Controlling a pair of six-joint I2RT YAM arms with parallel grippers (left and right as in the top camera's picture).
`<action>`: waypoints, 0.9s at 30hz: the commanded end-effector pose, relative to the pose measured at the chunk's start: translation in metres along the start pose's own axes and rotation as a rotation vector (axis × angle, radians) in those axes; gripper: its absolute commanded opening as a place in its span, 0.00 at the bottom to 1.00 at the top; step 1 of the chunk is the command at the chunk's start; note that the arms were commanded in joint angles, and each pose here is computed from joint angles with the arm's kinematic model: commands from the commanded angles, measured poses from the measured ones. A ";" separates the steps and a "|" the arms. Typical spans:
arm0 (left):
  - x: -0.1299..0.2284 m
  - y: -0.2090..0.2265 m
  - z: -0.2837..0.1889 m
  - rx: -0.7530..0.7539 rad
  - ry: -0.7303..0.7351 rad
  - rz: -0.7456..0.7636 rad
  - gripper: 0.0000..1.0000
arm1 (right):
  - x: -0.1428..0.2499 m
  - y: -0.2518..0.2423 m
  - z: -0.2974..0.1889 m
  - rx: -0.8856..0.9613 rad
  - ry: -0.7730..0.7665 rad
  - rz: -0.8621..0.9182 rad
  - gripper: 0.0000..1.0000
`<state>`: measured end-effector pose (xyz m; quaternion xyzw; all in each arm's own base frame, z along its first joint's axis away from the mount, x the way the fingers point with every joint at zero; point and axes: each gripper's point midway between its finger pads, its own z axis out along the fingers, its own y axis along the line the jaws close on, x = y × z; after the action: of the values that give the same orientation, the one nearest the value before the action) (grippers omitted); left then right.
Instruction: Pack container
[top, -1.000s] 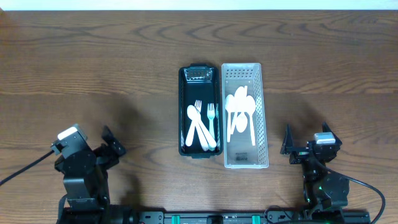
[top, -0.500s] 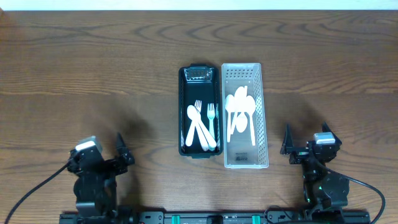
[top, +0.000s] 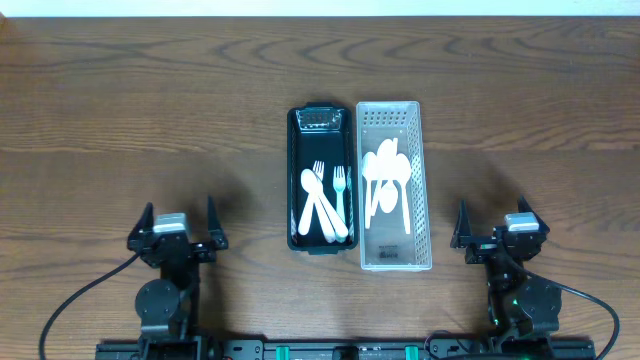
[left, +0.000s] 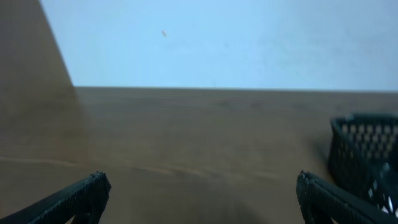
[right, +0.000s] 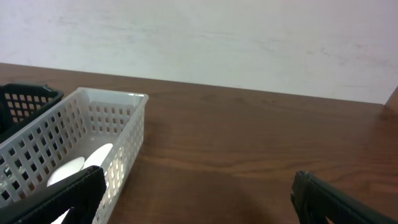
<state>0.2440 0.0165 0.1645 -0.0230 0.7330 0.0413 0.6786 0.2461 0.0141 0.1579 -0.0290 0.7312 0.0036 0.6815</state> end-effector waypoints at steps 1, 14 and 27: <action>0.013 -0.015 0.001 0.083 0.014 0.039 0.98 | 0.000 -0.001 0.000 0.002 0.000 -0.010 0.99; 0.025 -0.033 -0.001 0.174 0.060 0.068 0.98 | 0.000 -0.001 0.000 0.002 0.000 -0.010 0.99; 0.025 -0.034 -0.002 0.179 0.059 0.069 0.98 | 0.000 -0.001 0.000 0.002 0.000 -0.010 0.99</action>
<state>0.2448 -0.0113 0.1529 0.0439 0.7416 0.0051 0.6694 0.2461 0.0141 0.1579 -0.0291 0.7312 0.0035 0.6815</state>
